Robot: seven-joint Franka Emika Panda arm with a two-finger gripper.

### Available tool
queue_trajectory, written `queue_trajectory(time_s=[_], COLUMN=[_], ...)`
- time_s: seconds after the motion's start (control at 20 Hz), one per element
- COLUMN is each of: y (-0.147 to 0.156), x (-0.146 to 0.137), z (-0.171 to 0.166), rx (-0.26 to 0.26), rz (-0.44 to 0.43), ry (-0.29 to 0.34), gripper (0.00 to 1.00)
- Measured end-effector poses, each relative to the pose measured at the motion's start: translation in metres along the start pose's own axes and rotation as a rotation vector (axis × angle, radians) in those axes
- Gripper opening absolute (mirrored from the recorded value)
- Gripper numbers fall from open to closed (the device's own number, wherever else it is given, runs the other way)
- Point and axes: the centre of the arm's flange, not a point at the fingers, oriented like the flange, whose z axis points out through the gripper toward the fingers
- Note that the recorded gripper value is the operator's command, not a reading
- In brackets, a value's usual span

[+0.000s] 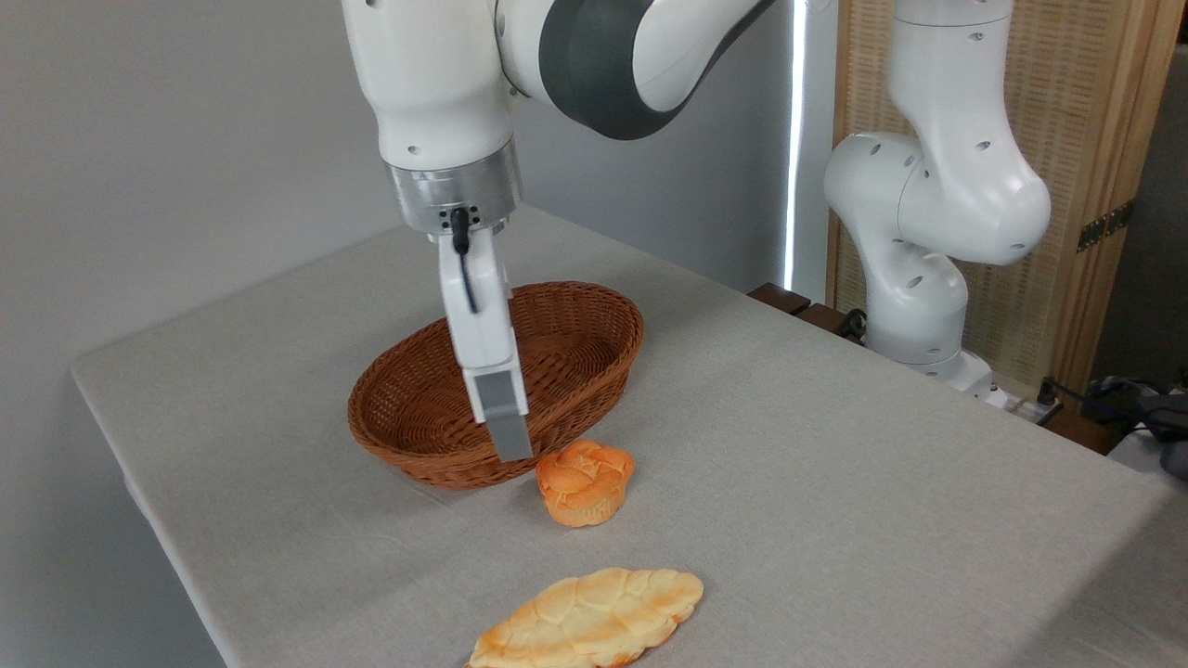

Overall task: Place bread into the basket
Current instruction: 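Open the gripper and move it over the small orange bun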

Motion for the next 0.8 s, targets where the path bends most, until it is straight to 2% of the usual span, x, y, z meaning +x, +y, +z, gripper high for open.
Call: queue_trajectory(time_s=[0.1,0.45,0.7,0.8], y=[0.001,0.013,0.038,0.047], x=[-0.002,-0.013,-0.019,-0.02], z=[0.004,0.028,0.026,0.029], rx=[-0.008,-0.061,-0.068,-0.046], rz=[0.122,0.387,0.52,0.544], ry=[-0.001,-0.083,-0.086,-0.087], gripper=[1.0,1.0,1.0,1.0])
